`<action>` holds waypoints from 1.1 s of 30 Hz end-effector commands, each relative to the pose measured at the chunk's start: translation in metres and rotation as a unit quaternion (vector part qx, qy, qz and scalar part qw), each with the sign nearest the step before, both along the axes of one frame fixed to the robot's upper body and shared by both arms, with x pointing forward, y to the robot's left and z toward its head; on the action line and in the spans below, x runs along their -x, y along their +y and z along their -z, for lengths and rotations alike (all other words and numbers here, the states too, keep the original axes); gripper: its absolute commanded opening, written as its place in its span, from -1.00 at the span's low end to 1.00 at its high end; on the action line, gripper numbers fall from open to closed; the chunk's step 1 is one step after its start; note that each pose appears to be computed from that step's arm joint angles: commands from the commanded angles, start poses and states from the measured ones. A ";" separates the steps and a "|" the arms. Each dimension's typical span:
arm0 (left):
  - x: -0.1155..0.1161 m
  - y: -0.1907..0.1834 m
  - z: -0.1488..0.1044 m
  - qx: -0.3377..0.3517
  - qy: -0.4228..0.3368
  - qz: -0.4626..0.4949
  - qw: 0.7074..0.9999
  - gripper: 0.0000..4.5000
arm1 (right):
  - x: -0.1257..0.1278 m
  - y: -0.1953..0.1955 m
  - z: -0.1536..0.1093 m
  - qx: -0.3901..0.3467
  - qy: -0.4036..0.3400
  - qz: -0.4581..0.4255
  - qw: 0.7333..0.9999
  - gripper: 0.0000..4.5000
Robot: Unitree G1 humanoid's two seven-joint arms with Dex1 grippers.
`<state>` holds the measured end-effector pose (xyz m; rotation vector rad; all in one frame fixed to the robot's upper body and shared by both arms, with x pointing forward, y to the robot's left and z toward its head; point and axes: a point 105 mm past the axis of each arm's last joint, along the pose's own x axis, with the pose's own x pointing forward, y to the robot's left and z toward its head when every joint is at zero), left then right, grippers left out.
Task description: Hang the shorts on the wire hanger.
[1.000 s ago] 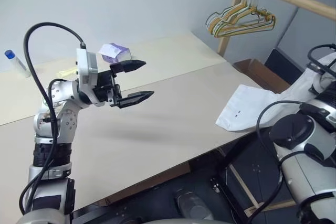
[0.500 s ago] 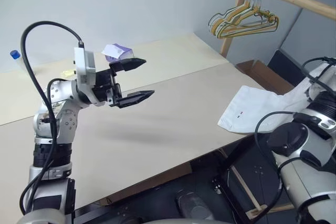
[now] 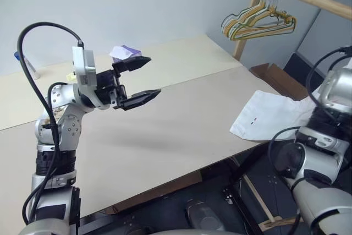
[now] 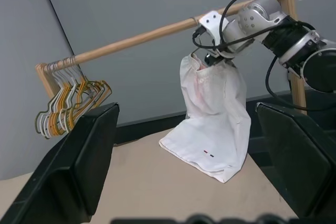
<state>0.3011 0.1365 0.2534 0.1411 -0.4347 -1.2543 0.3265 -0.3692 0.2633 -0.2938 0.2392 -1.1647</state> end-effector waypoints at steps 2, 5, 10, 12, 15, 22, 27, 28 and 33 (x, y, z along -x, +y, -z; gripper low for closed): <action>-0.005 0.008 -0.007 0.006 -0.020 -0.041 0.999 1.00 | 0.002 0.028 -0.069 0.189 -0.083 -0.023 0.978 1.00; -0.013 0.014 -0.002 0.003 -0.013 -0.079 0.997 1.00 | -0.008 0.054 -0.085 0.267 -0.092 -0.083 0.956 1.00; -0.017 0.029 0.009 -0.008 0.000 -0.141 0.990 1.00 | -0.038 0.107 -0.080 0.316 -0.068 -0.269 0.907 1.00; -0.014 0.036 0.016 -0.013 0.005 -0.164 0.986 1.00 | -0.048 0.140 -0.065 0.299 -0.065 -0.396 0.866 1.00; -0.008 0.046 0.028 -0.023 0.023 -0.194 0.980 1.00 | -0.050 0.182 -0.038 0.295 -0.020 -0.533 0.792 1.00; 0.011 0.068 0.056 -0.024 0.048 -0.270 0.961 1.00 | -0.026 0.227 0.031 0.243 0.117 -0.725 0.633 1.00; 0.033 0.076 0.084 -0.075 0.119 -0.266 0.954 1.00 | -0.003 0.226 0.071 0.229 0.220 -0.774 0.547 1.00; 0.038 0.077 0.089 -0.082 0.127 -0.268 0.951 1.00 | 0.001 0.224 0.075 0.224 0.227 -0.780 0.539 1.00; 0.053 0.074 0.105 -0.103 0.150 -0.277 0.943 1.00 | 0.011 0.218 0.088 0.212 0.256 -0.787 0.519 1.00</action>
